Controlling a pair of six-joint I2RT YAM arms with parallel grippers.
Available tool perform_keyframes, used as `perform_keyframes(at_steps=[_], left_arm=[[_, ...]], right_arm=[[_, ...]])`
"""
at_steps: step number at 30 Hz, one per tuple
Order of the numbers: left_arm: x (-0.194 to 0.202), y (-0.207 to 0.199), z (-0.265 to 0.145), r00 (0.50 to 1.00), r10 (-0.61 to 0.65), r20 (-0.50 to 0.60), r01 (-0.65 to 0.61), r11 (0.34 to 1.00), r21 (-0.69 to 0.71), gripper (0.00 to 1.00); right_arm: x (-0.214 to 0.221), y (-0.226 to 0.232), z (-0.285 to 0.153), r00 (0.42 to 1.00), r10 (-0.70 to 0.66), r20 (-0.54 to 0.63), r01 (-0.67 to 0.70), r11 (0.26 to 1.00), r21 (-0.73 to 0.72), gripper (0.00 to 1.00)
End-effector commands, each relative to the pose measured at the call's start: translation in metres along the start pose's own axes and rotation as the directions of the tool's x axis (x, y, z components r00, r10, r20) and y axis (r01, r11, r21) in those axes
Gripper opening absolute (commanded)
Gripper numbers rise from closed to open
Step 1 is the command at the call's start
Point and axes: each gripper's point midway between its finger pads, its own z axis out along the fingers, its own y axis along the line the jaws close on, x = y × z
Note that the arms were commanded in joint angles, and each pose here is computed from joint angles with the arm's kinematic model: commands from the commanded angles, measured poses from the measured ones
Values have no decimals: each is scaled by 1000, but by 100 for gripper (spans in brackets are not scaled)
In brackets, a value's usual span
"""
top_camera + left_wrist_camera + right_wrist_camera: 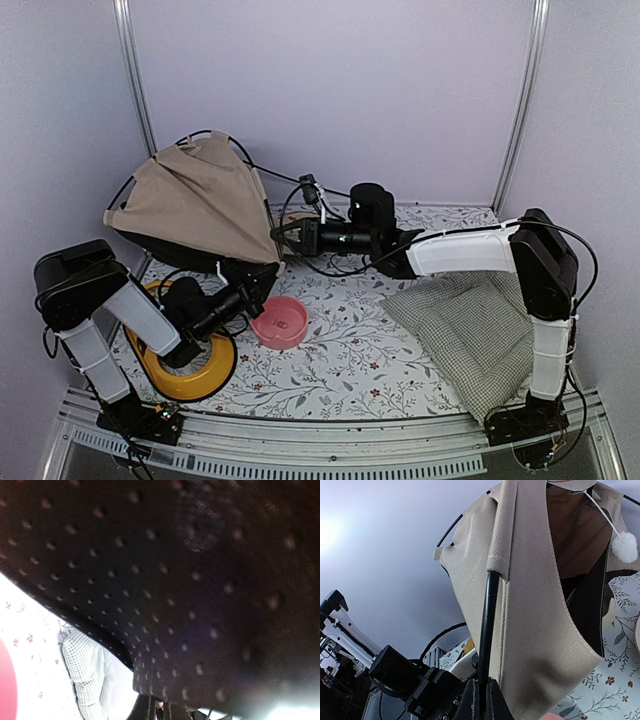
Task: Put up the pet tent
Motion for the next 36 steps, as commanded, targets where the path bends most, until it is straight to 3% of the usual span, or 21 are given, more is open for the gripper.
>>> perform_keyframes(at_steps=[1,36], left_arm=[[95,32,-27,921,-38,-388,-1,995,-100,0],[99,35,-27,915,-44,-400,-3,993,-114,0]], right_arm=[[-138,17,-31,891,-190,411,183,982,57,0],[-147,13,-32,888,-199,414,189,980,65,0]])
